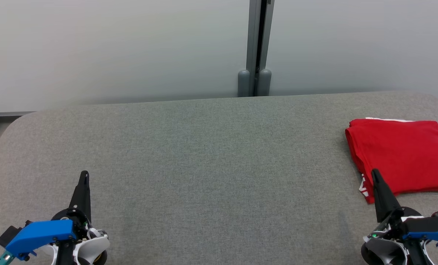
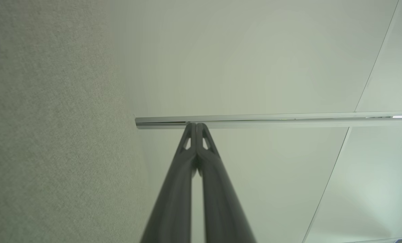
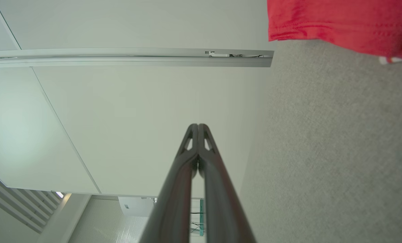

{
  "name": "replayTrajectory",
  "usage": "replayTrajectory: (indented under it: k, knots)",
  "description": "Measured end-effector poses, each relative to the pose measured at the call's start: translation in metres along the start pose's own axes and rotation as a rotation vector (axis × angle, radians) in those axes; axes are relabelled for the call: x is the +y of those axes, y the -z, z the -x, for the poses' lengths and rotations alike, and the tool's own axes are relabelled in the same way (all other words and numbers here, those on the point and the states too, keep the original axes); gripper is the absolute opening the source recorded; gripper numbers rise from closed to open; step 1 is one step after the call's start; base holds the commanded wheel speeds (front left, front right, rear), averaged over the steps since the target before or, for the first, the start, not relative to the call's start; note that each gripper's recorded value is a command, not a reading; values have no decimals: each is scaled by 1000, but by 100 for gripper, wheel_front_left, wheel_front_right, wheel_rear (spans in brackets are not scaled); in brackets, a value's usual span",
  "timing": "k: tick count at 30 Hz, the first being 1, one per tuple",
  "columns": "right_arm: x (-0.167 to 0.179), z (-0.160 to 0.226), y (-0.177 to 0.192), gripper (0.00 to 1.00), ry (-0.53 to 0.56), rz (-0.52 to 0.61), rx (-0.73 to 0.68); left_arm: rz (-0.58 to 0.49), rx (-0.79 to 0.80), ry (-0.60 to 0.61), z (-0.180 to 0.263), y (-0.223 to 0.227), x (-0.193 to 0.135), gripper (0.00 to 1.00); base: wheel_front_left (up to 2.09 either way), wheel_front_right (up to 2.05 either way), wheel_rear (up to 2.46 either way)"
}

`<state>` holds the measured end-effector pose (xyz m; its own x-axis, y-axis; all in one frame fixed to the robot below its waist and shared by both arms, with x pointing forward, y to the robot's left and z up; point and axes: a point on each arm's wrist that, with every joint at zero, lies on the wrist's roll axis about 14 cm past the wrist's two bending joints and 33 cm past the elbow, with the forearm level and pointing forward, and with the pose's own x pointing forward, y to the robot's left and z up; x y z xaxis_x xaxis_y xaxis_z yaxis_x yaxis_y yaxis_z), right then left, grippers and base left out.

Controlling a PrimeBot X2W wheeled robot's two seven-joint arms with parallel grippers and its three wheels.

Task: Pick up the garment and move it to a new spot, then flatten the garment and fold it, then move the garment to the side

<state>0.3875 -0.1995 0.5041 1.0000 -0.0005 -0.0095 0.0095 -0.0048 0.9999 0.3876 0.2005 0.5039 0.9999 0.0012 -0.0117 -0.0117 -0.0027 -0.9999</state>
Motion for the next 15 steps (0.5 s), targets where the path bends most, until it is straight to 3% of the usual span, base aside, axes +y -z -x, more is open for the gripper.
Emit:
replayTrajectory:
  k: [15]
  knots:
    - [0,0,0,0,0,0,0,0,0,0,0,0,0,0,0,0,0]
